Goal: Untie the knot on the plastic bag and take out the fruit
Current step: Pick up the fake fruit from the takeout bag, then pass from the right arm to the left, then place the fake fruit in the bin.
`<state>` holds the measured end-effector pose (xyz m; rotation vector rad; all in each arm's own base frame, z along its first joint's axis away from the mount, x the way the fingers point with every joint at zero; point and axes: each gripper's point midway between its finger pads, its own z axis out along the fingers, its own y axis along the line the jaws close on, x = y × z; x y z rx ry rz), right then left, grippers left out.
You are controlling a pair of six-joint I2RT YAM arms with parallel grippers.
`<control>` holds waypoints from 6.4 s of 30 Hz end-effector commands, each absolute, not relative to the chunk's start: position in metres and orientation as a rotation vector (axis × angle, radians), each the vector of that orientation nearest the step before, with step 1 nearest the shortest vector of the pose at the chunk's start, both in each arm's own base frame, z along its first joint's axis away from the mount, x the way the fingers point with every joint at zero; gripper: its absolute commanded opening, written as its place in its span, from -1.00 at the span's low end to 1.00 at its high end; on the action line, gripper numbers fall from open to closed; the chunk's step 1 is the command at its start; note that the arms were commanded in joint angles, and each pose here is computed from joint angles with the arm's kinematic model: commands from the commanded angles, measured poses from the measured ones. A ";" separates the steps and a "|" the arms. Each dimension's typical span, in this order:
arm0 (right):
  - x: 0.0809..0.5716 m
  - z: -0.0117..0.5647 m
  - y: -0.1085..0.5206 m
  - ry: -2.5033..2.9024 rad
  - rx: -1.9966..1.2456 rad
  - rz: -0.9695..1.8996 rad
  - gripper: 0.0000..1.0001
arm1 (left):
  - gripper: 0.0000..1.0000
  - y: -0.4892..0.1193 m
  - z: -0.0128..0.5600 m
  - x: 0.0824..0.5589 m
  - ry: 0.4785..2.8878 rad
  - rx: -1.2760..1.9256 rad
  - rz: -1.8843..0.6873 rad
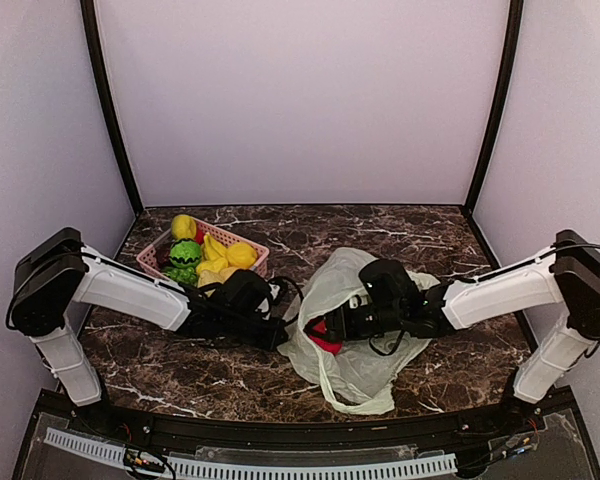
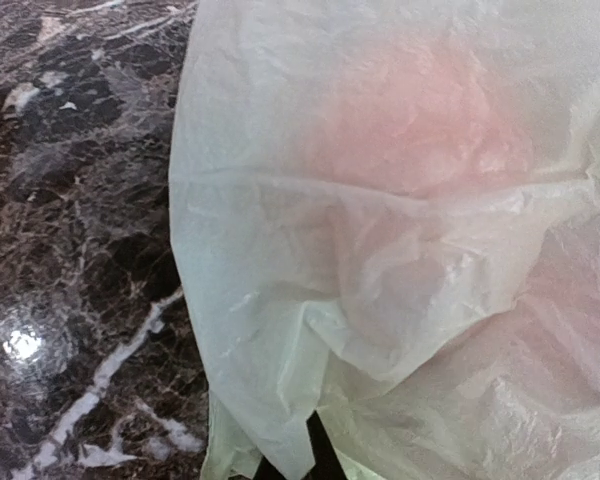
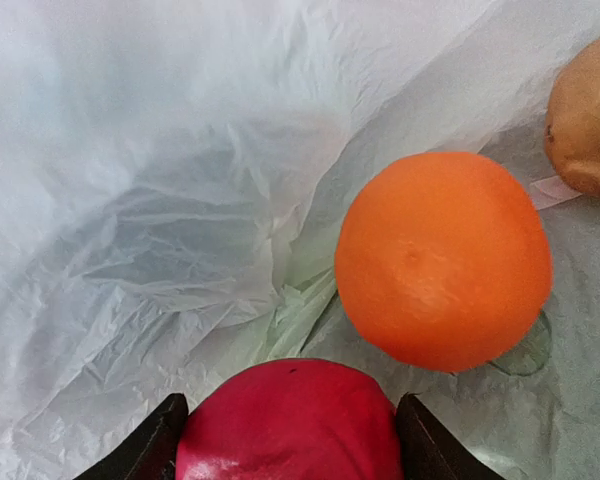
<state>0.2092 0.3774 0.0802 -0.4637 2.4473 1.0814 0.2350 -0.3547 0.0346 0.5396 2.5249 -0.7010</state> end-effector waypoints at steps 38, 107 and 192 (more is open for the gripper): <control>0.166 0.190 0.240 2.172 -0.405 1.087 -0.05 | -0.99 -0.323 0.090 0.259 2.428 0.438 -0.596; 0.179 0.340 0.360 1.961 -0.654 1.414 -0.03 | 0.98 -0.402 0.331 0.166 1.538 0.948 -1.117; 0.225 0.295 0.273 2.190 -0.233 0.896 0.97 | -0.14 -0.022 0.138 0.405 2.429 -0.180 -0.162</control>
